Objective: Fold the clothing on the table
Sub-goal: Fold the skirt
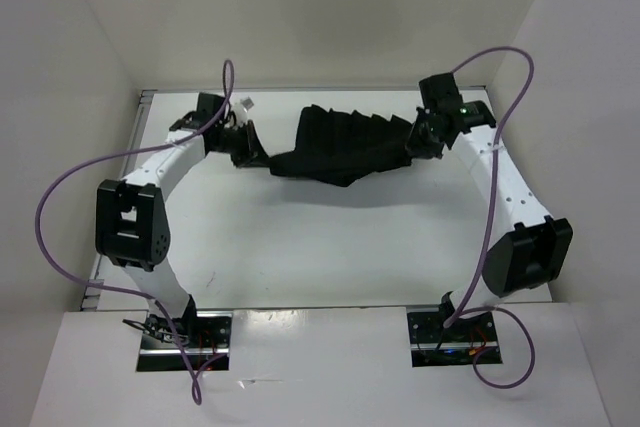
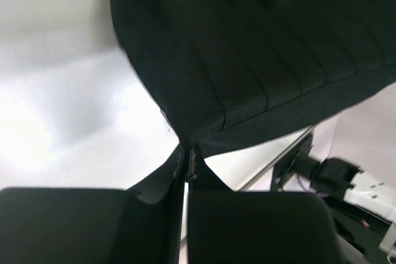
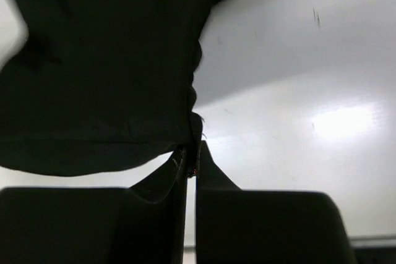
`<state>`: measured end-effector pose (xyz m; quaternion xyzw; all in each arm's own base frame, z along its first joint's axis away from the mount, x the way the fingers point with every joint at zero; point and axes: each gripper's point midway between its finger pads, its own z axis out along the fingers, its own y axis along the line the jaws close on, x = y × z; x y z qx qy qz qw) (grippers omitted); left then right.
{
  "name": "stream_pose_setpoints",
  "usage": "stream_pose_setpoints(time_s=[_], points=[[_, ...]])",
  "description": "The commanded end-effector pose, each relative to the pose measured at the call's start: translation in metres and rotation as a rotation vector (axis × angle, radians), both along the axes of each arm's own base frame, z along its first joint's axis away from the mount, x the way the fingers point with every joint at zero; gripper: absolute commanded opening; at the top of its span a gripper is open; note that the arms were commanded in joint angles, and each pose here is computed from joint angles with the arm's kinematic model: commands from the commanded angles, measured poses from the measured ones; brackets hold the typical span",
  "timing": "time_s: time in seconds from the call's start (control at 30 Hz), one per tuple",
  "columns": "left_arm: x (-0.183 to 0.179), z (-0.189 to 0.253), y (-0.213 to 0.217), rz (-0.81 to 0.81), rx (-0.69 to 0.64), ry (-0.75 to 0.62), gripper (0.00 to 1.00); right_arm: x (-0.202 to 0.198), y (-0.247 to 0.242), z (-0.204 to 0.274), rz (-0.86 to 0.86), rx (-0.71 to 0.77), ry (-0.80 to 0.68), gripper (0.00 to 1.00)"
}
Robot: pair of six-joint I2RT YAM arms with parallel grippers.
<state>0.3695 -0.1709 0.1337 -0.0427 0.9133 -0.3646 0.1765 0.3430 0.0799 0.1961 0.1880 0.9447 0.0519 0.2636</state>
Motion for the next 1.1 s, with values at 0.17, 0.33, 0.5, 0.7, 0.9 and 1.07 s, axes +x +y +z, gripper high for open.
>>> stream_pose_setpoints(time_s=[0.17,0.33,0.5,0.7,0.9,1.07], points=[[0.126,0.158,0.002,0.019,-0.146,-0.391,0.0,0.091,-0.008,0.153,0.011,-0.037,-0.424,0.0],[0.109,0.268,0.009,-0.011,-0.168,-0.622,0.0,0.076,-0.006,0.243,0.046,-0.005,-0.626,0.0],[0.035,0.292,0.016,-0.018,-0.178,-0.731,0.0,0.028,0.0,0.242,0.126,0.036,-0.657,0.0],[-0.05,0.282,0.033,0.006,-0.168,-0.75,0.0,-0.064,0.008,0.237,0.244,0.123,-0.703,0.0],[-0.068,0.295,0.042,0.043,-0.148,-0.78,0.0,-0.078,0.009,0.225,0.266,0.138,-0.667,0.0],[-0.014,0.259,0.047,0.057,-0.138,-0.658,0.0,-0.014,0.031,0.182,0.296,0.158,-0.549,0.0]])
